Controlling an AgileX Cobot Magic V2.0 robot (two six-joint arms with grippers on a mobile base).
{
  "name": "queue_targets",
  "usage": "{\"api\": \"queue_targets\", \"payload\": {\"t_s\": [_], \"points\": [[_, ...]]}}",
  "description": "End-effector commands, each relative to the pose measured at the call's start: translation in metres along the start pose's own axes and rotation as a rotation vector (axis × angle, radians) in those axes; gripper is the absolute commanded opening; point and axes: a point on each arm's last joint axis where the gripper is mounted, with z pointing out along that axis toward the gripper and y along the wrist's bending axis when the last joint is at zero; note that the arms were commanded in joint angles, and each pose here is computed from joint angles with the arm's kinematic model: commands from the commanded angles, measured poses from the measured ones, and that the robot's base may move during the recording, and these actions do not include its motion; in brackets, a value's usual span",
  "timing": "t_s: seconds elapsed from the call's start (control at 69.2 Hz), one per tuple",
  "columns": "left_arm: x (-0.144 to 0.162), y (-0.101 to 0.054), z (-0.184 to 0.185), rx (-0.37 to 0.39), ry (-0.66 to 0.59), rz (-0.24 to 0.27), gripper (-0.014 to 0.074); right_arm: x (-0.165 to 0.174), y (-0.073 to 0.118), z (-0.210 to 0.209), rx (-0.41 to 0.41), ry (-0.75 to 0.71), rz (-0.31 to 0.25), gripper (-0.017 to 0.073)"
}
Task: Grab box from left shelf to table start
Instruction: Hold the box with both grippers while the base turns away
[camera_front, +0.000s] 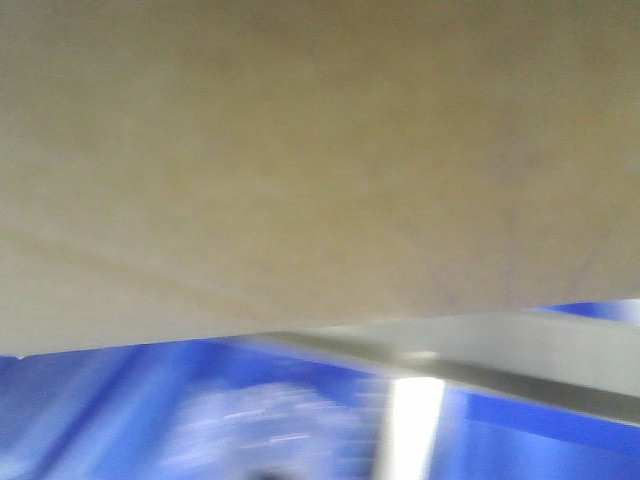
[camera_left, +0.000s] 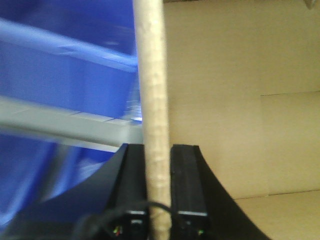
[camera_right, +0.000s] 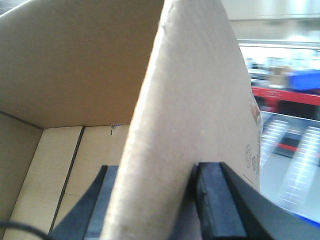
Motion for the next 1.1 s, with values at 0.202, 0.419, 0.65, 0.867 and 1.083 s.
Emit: {"api": "queue_targets", "payload": {"t_s": [0.202, 0.419, 0.65, 0.867, 1.083], "points": [[0.0045, 0.0087, 0.0028, -0.092, 0.073, 0.125, -0.0094, -0.021, -0.0032, -0.003, 0.043, -0.158, -0.03, 0.006], [0.0045, 0.0087, 0.0028, -0.092, 0.073, 0.125, -0.0094, -0.021, -0.0032, -0.003, 0.043, -0.158, -0.03, 0.006], [0.0045, 0.0087, 0.0028, -0.092, 0.073, 0.125, -0.0094, -0.021, -0.0032, -0.003, 0.043, -0.158, -0.03, 0.006], [0.0045, 0.0087, 0.0028, -0.092, 0.073, 0.125, -0.0094, -0.021, -0.0032, -0.003, 0.043, -0.158, -0.03, 0.006], [0.0045, 0.0087, 0.0028, -0.092, 0.073, 0.125, -0.0094, -0.021, -0.0032, -0.003, 0.043, -0.158, -0.03, 0.006]]}}
